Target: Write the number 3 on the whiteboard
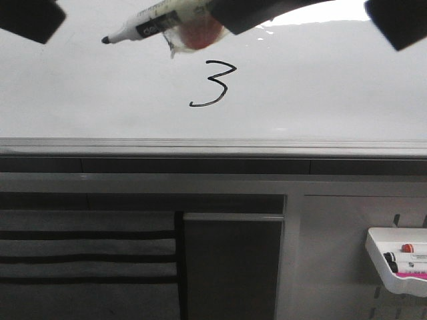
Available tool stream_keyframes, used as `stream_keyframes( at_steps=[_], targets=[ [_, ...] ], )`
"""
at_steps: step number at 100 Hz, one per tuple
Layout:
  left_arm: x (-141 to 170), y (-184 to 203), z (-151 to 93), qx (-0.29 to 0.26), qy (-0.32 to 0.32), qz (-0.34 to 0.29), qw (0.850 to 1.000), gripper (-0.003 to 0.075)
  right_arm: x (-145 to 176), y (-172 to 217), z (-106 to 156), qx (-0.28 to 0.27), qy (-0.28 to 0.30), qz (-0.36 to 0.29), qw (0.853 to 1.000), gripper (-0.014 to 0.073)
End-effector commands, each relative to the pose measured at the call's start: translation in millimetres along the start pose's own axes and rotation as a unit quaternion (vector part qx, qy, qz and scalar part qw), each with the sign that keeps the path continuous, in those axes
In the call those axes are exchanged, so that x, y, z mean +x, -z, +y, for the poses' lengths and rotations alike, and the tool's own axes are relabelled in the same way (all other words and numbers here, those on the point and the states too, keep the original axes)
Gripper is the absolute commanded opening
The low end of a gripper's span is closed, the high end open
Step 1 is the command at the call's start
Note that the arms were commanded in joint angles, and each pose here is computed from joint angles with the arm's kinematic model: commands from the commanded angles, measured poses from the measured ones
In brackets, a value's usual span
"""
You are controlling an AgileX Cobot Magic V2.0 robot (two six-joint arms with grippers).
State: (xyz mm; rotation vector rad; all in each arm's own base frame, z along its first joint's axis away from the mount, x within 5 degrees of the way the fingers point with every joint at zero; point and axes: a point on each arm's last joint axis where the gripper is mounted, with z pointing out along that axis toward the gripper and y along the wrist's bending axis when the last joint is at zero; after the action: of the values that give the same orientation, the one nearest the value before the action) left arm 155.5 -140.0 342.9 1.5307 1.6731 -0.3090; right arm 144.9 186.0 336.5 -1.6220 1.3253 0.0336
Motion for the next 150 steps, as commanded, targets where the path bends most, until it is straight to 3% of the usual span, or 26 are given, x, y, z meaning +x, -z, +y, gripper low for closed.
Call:
stream_keyframes(
  at_steps=[1, 23, 66, 108, 139, 150],
  targets=[
    [-22, -3, 8, -0.012, -0.029, -0.026, 0.999, 0.0368, -12, 6, -11, 0.041, 0.015, -0.037, 0.998, 0.0020],
    [-36, -33, 7, 0.017, -0.097, 0.006, 0.995, 0.0368, -12, 5, -11, 0.044, 0.015, -0.039, 0.998, 0.0020],
    [-37, -43, 13, -0.009, -0.123, 0.012, 0.992, 0.0363, -12, 5, -11, 0.039, 0.015, -0.035, 0.998, 0.0020],
    [-37, -43, 13, -0.010, -0.123, 0.011, 0.992, 0.0067, -12, 5, -11, 0.040, 0.012, -0.037, 0.998, 0.0020],
    [-37, -43, 13, -0.010, -0.123, 0.011, 0.992, -0.0020, -10, 5, -8, 0.028, 0.011, -0.027, 0.999, 0.0027],
    [-37, -43, 13, -0.010, -0.122, 0.011, 0.992, -0.0020, -9, 5, -8, 0.025, 0.008, -0.023, 0.999, 0.0135]
  ],
)
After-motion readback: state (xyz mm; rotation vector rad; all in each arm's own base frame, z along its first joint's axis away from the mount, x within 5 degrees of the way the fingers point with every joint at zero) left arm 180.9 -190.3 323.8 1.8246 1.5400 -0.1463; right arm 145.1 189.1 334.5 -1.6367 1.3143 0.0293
